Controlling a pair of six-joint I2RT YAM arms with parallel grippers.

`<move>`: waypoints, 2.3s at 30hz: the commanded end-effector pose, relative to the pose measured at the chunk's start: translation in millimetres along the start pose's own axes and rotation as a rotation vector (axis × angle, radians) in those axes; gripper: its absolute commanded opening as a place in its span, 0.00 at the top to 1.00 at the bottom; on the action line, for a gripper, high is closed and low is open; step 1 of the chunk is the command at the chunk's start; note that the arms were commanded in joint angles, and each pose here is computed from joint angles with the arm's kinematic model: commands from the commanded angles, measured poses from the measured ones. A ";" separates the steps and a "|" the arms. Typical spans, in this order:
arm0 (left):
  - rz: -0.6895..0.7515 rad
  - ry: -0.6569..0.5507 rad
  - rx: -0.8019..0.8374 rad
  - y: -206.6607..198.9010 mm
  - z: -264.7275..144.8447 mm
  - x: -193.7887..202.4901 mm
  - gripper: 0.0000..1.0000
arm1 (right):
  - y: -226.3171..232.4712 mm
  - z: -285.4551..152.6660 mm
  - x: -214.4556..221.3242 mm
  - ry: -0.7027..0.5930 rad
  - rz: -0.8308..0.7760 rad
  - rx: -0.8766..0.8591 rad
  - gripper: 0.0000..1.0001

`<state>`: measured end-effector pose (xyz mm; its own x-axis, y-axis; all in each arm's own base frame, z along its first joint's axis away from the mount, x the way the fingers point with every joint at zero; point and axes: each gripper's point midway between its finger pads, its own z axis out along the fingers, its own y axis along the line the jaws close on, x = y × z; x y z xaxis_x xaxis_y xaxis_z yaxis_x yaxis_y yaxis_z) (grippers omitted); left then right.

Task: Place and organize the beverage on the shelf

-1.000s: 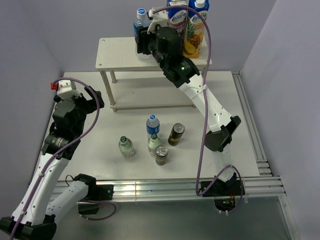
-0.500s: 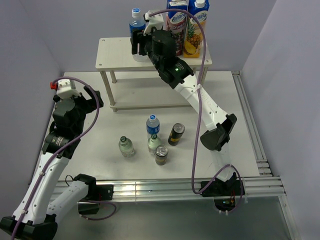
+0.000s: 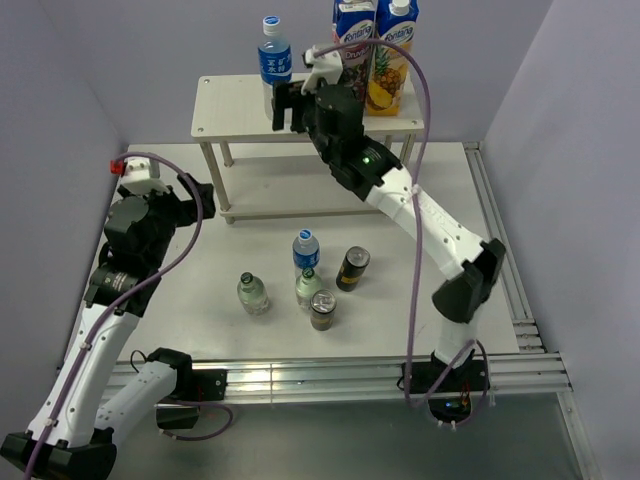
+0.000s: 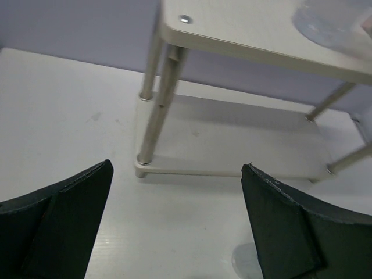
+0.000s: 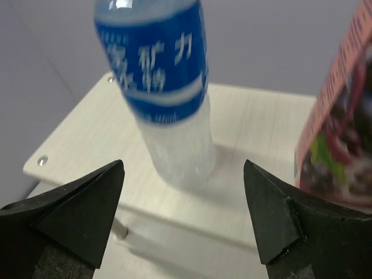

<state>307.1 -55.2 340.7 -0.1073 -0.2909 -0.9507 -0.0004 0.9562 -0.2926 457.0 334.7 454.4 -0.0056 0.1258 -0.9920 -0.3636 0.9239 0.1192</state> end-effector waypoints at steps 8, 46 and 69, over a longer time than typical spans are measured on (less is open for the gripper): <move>0.018 0.221 0.483 -99.4 -1.8 50.1 0.01 | -6.8 -167.6 -33.9 -0.141 0.201 -0.005 0.09; 0.063 0.255 0.311 -196.3 25.1 166.5 0.05 | -90.7 -281.7 114.2 0.067 0.207 0.121 0.09; 0.091 0.298 0.255 -189.3 5.7 192.6 0.13 | -107.8 -284.8 133.0 0.098 0.180 0.179 0.09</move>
<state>293.7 -290.9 209.0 -0.3855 -0.1243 -0.9143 0.2813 0.9279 -0.2448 228.6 157.4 299.1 -0.1586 0.2544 -0.9540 -0.2131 0.9346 0.2847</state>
